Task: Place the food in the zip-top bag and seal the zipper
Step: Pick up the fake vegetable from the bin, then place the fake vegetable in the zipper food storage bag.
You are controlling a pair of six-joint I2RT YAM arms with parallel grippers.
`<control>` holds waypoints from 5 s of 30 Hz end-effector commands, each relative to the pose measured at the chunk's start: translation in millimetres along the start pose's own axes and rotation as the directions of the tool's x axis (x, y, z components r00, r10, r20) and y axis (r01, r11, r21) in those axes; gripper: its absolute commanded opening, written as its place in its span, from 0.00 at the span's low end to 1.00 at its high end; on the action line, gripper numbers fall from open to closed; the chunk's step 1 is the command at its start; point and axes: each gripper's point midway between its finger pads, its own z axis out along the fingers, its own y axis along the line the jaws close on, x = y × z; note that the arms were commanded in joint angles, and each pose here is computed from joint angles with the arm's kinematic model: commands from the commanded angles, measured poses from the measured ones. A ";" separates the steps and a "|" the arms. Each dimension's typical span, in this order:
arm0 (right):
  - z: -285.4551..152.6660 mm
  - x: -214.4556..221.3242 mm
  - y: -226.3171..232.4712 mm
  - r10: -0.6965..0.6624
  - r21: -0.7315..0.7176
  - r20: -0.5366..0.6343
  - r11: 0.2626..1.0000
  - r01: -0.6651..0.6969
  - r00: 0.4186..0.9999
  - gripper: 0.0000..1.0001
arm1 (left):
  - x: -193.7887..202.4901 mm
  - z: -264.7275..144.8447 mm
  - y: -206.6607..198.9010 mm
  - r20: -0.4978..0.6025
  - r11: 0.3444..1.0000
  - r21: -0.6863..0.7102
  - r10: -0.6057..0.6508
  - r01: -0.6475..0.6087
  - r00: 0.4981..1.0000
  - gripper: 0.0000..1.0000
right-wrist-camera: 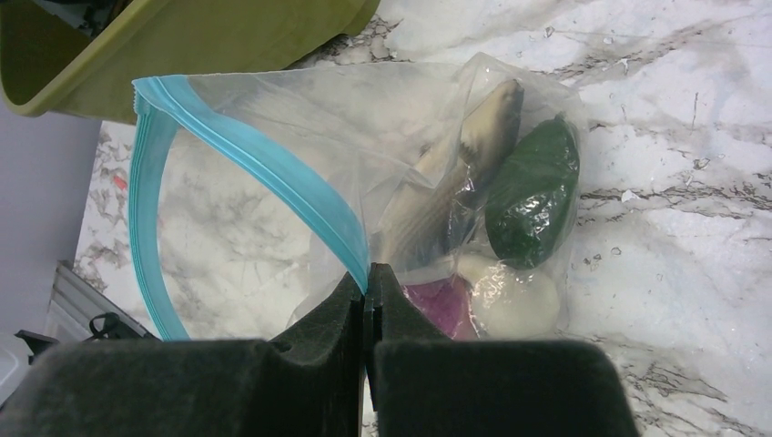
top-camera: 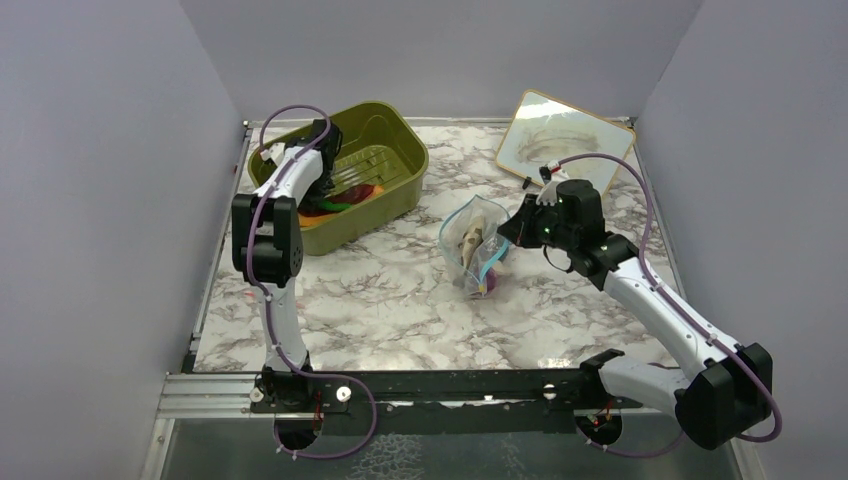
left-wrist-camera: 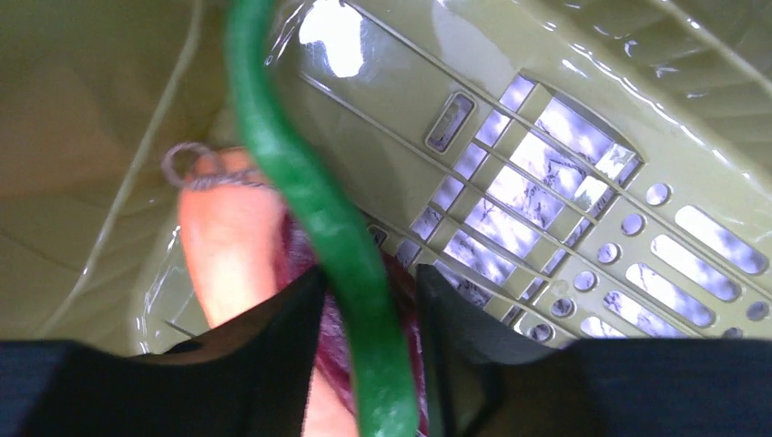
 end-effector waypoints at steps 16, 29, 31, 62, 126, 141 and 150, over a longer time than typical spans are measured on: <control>-5.3 -20.2 -1.7 -0.020 0.043 0.046 0.999 0.018 0.999 0.01 | -20.6 -34.6 -26.9 -0.029 0.990 0.128 -0.059 0.063 0.998 0.00; -17.5 -25.9 4.3 0.031 0.058 0.038 0.998 -0.033 0.999 0.01 | -28.8 -84.2 -48.5 -0.001 0.949 0.315 0.013 -0.012 1.000 0.00; -18.8 -25.6 4.6 0.050 0.064 0.032 0.997 -0.052 0.998 0.01 | -30.0 -91.7 -50.3 0.015 0.938 0.345 0.036 -0.039 0.999 0.00; -17.7 -34.5 25.6 0.294 0.065 -0.025 0.954 -0.292 0.956 0.01 | -60.6 -319.4 -140.4 0.494 0.310 0.821 0.034 -0.479 0.869 0.04; -10.6 -69.9 69.1 0.445 -0.259 0.090 0.874 -0.410 0.891 0.01 | 172.6 -431.3 -69.4 0.415 -0.526 0.754 -0.085 -0.395 0.906 0.08; -1.3 -81.0 60.9 0.430 -0.230 0.145 0.891 -0.392 0.891 0.01 | 187.6 -401.6 -31.0 0.387 -0.512 0.795 0.017 -0.324 0.922 0.52; -1.3 -86.2 65.8 0.412 -0.247 0.148 0.896 -0.370 0.899 0.01 | 183.3 -399.5 -23.7 0.499 -0.495 0.757 0.015 -0.427 0.867 0.48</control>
